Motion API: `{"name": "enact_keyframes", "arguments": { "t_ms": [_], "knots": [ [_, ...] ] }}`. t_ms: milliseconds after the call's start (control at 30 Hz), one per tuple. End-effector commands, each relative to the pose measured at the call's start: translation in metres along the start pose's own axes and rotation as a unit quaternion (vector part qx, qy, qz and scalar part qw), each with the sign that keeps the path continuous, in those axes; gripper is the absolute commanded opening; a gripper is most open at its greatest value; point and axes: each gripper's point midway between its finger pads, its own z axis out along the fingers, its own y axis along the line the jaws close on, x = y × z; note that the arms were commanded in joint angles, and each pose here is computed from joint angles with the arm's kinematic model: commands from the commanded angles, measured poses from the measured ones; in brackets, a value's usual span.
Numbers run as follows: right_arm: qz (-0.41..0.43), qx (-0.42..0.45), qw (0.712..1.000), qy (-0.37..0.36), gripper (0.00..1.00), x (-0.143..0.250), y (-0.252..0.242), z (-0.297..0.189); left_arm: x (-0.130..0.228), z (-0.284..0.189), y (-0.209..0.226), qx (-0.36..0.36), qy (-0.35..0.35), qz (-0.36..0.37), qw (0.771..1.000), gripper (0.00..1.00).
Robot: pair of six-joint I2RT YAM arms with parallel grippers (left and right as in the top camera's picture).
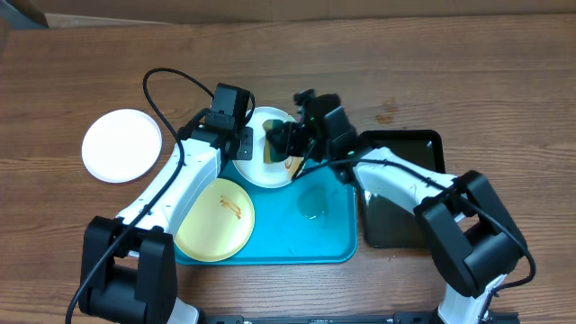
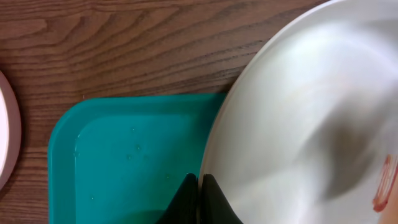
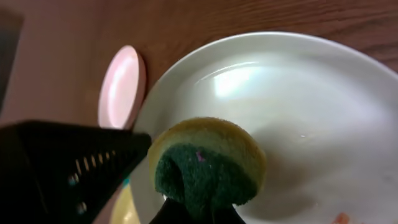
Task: Clean dirty plates on tray and stack at the side
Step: 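Scrub the sauced white plate's face with the sponge in the right gripper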
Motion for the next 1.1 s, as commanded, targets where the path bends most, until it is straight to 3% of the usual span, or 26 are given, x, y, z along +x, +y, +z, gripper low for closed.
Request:
{"name": "enact_keyframes", "arguments": {
  "t_ms": [0,367,900,1067],
  "knots": [
    [-0.139,0.017,0.990,-0.016,0.04,0.000,0.010,0.002,-0.005,-0.002,-0.004,0.004,-0.005,0.012,1.000,0.04],
    [-0.214,0.078,0.974,0.005,0.04,0.018,-0.015,0.015,-0.004,-0.002,-0.004,0.004,-0.005,0.012,1.000,0.04],
    [-0.245,0.089,0.963,0.063,0.04,0.050,-0.043,0.029,-0.004,-0.002,-0.004,0.004,-0.004,0.012,1.000,0.04],
    [-0.254,0.119,0.958,0.050,0.04,0.042,-0.052,0.027,-0.004,-0.002,-0.004,0.004,-0.004,0.017,1.000,0.04]
  ]
}}
